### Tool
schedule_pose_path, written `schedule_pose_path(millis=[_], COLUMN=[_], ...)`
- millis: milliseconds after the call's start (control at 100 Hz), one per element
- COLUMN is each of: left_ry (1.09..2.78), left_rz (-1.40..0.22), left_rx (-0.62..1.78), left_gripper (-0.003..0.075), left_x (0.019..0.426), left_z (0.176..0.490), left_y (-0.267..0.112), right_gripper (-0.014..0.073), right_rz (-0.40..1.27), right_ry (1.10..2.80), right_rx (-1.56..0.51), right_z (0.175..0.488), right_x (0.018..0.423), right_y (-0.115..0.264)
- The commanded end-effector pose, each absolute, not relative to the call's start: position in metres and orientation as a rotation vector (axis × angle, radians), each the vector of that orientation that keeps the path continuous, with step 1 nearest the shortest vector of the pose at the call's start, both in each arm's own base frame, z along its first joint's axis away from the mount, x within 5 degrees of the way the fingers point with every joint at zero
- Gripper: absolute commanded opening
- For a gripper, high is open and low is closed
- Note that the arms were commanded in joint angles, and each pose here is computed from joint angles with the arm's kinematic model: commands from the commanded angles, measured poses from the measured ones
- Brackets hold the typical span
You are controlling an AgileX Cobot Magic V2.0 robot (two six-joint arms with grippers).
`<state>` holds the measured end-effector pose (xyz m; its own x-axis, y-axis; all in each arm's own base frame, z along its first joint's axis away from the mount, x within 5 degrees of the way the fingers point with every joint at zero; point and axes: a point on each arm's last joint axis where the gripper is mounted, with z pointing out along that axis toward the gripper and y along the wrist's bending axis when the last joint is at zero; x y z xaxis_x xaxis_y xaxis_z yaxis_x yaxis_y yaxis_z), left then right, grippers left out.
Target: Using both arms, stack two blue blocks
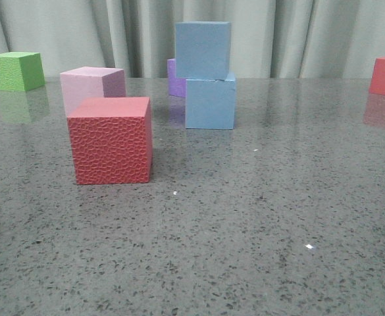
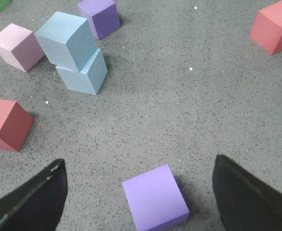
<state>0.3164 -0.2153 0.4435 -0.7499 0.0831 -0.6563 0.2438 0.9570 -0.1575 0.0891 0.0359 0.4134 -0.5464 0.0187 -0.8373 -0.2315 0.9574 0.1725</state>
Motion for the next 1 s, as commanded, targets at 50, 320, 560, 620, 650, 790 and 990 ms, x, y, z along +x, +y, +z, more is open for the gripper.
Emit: schedule_pose_path(millis=[50, 320, 560, 620, 650, 790, 990], left_ry=[2.338, 2.222, 2.14, 2.125, 2.11, 2.036, 1.942], left_rz=[-0.301, -0.35, -0.398, -0.406, -0.414, -0.454, -0.502], left_rx=[0.228, 0.247, 0.262, 0.268, 0.269, 0.277, 0.284], left_gripper=[0.0491, 0.038, 0.0228, 0.0183, 0.0162, 0.007, -0.0019], left_x=[0.283, 0.242, 0.201, 0.191, 0.184, 0.158, 0.122], left_z=[0.471, 0.47, 0.451, 0.442, 0.44, 0.423, 0.391], left_y=[-0.191, -0.161, -0.132, -0.125, -0.121, -0.103, -0.078], right_gripper=[0.0611, 0.0611, 0.0597, 0.0541, 0.0503, 0.0202, -0.0066], right_rz=[0.33, 0.263, 0.247, 0.238, 0.235, 0.216, 0.207], right_ry=[1.949, 1.833, 1.761, 1.759, 1.758, 1.794, 1.8], right_rx=[-0.162, -0.148, -0.124, -0.12, -0.118, -0.111, -0.114], right_z=[0.42, 0.397, 0.378, 0.373, 0.371, 0.359, 0.352], right_x=[0.078, 0.042, 0.016, 0.013, 0.011, 0.009, 0.009], right_y=[0.026, -0.003, -0.022, -0.025, -0.026, -0.029, -0.029])
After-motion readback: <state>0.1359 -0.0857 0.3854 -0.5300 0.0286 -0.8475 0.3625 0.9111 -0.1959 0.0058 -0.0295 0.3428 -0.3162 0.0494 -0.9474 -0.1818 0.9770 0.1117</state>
